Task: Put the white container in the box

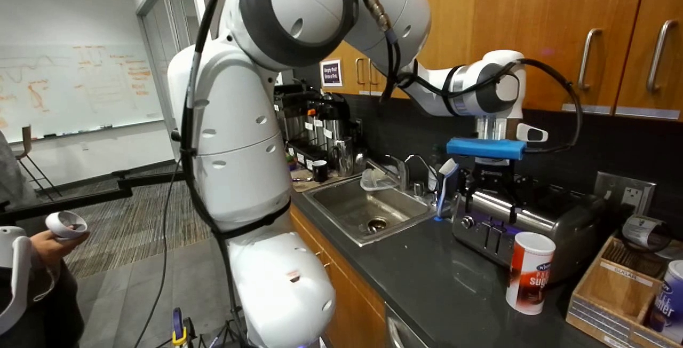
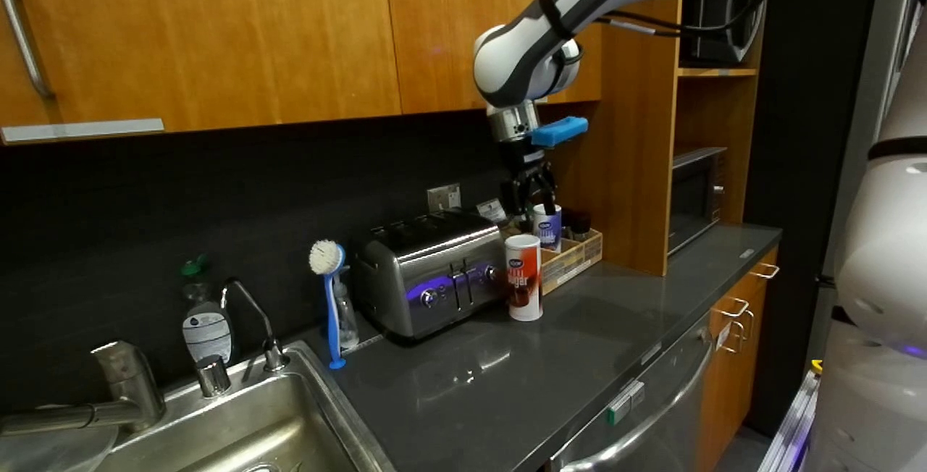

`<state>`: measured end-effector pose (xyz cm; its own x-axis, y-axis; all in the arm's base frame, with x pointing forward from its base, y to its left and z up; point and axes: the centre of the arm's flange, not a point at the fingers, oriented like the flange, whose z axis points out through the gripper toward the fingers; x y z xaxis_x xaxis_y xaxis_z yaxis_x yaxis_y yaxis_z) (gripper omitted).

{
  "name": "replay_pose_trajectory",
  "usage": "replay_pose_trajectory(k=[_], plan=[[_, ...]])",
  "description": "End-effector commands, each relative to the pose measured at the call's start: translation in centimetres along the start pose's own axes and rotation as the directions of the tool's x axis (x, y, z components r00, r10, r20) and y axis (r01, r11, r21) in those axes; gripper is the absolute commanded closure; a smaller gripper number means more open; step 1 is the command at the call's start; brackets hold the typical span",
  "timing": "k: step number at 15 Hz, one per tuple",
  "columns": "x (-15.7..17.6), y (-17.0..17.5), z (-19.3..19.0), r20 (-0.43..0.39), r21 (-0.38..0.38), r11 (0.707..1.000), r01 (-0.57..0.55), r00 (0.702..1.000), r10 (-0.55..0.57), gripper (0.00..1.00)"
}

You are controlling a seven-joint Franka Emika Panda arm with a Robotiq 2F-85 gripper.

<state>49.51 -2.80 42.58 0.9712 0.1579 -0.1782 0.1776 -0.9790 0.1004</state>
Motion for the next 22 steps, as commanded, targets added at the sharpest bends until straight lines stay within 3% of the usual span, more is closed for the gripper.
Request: replay_pose_trajectory(k=[1,22], plan=[[1.3,0.9,0.8,0.034,0.007,1.000,-0.002,0.999,0.002,0.00],[3.0,1.4,8.1,0.102,0.028,0.997,-0.067,0.993,0.064,0.00]])
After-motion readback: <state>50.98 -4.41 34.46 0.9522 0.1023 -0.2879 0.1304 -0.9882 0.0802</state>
